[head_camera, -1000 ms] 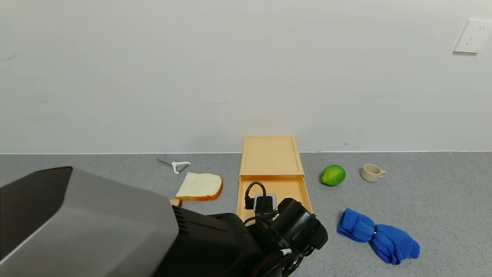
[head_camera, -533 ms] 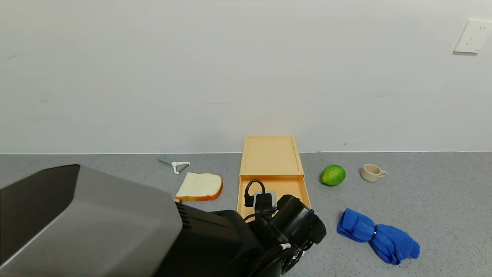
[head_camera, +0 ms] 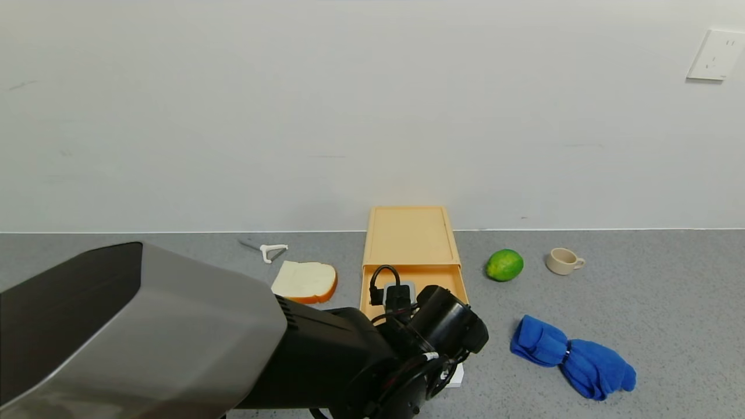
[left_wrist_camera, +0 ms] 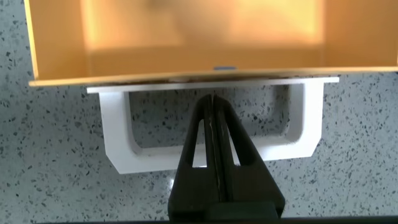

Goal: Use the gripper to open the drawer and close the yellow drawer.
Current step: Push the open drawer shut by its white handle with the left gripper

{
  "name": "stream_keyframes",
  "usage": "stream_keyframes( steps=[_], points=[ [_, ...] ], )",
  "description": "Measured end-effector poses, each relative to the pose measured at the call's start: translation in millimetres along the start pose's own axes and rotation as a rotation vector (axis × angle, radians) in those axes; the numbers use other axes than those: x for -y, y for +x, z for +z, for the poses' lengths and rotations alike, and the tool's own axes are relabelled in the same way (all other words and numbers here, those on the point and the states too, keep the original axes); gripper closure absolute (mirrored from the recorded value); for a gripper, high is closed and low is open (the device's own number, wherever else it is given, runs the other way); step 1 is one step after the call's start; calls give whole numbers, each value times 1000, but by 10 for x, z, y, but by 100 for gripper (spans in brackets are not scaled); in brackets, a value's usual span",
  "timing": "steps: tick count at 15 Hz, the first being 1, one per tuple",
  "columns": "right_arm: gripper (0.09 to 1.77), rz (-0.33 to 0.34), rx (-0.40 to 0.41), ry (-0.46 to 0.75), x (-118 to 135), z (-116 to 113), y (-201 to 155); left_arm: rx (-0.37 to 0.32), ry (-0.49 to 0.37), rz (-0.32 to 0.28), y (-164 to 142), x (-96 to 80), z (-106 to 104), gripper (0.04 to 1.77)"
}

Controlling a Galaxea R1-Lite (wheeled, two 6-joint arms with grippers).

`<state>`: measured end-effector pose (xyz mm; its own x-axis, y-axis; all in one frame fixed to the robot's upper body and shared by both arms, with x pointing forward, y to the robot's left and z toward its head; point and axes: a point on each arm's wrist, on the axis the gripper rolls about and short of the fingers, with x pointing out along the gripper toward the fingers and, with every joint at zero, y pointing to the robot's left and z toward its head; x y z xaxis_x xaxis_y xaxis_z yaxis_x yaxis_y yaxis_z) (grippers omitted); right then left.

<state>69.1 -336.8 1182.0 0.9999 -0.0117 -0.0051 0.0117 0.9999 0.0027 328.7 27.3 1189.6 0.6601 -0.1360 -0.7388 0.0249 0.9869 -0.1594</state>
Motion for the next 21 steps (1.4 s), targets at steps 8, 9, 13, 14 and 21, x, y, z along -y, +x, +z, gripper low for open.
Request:
stream_keyframes(
  steps=[8, 9, 13, 14, 21],
  points=[
    [15, 0, 0, 0, 0, 0, 0, 15, -5, 5, 85, -1, 113, 170],
    [15, 0, 0, 0, 0, 0, 0, 15, 0, 6, 92, 1, 122, 170],
    [15, 0, 0, 0, 0, 0, 0, 23, 3, 6, 116, -1, 158, 170],
    [15, 0, 0, 0, 0, 0, 0, 23, 5, 8, 131, -7, 168, 170],
    [15, 0, 0, 0, 0, 0, 0, 41, 12, 16, 213, -35, 293, 170]
  ],
)
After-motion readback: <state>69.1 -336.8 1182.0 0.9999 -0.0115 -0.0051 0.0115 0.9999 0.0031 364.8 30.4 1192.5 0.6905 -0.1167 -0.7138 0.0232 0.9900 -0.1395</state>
